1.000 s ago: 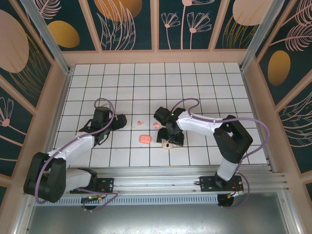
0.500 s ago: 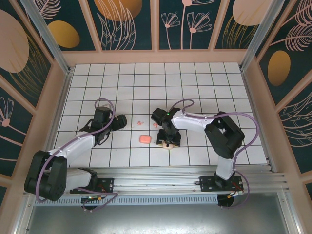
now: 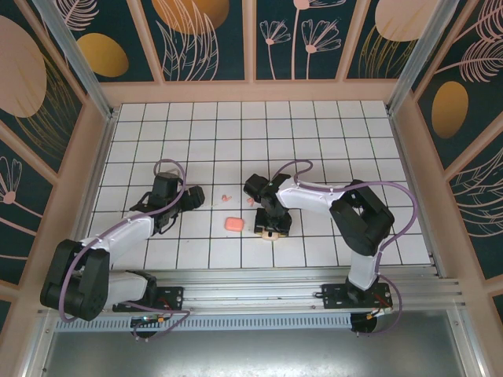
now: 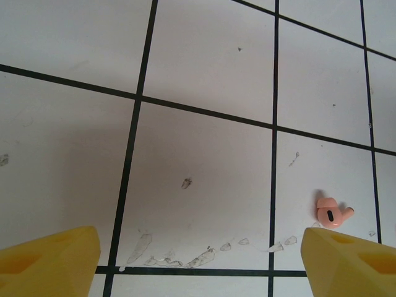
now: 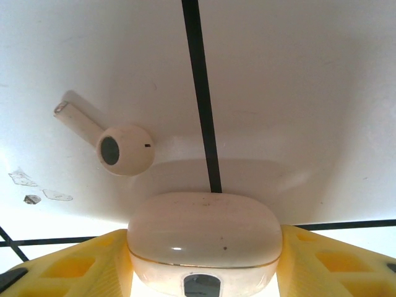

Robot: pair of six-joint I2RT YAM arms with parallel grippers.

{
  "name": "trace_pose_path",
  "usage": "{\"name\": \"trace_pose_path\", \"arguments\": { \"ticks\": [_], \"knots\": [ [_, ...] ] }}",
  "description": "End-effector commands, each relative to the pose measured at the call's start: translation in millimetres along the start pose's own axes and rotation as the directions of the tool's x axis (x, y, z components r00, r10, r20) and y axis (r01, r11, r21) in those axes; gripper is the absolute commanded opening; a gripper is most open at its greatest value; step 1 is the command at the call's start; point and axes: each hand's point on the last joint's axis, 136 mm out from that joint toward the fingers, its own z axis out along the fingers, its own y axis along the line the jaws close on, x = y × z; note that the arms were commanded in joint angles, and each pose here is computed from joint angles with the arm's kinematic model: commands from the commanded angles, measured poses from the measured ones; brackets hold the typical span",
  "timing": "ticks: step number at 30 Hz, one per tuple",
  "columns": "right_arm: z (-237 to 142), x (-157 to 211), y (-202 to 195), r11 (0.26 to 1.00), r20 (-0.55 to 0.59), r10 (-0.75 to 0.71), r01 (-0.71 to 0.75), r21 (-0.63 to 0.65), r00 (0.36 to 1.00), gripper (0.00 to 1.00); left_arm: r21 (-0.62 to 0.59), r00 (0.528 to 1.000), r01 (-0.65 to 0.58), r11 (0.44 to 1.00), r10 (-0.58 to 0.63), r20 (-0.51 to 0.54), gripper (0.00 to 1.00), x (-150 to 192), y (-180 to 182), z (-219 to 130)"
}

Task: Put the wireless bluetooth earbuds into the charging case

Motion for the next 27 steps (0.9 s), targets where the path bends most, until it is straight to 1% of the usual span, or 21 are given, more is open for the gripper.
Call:
{"name": "trace_pose_path", "arguments": {
  "ticks": [1, 6, 8, 13, 17, 22, 27],
  "knots": [
    [9.5, -5.1, -9.6, 0.999, 0.02, -0.005, 0.004, 0.045, 1.0, 0.53, 0.018, 1.0, -0.004, 1.0, 0.004, -0.016, 0.83, 1.2, -4.6, 2.6],
    [3.8, -7.9, -11.8, 0.999, 0.046, 0.0, -0.002, 0.048, 0.999, 0.52, 0.034, 1.0, -0.001, 0.999, 0.002, -0.012, 0.83, -2.8, -9.3, 0.3],
    [-3.3, -10.5, -8.8, 1.0, 0.075, 0.011, -0.012, 0.021, 0.997, 0.53, 0.045, 1.0, -0.002, 0.999, 0.002, 0.0, 0.81, -5.7, -11.6, -2.6],
    [-25.8, -15.5, 1.9, 0.988, 0.174, 0.091, -0.067, -0.141, 0.981, 0.53, 0.112, 0.995, -0.011, 0.994, 0.0, 0.098, 0.8, -20.5, -22.1, -19.5],
    [-49.1, -20.6, 5.0, 0.964, 0.255, 0.146, -0.08, -0.252, 0.956, 0.52, 0.186, 0.984, -0.045, 0.982, 0.011, 0.177, 0.79, -33.7, -35.9, -34.1],
    [-85.5, -26.1, 15.3, 0.9, 0.346, 0.201, -0.033, -0.436, 0.916, 0.52, 0.303, 0.962, -0.124, 0.945, 0.039, 0.27, 0.79, -56.4, -65.3, -54.0],
    [-116.6, -31.7, 14.8, 0.828, 0.396, 0.258, 0.009, -0.561, 0.881, 0.51, 0.366, 0.938, -0.211, 0.906, 0.083, 0.336, 0.78, -72.4, -87.5, -68.8]
  ]
}}
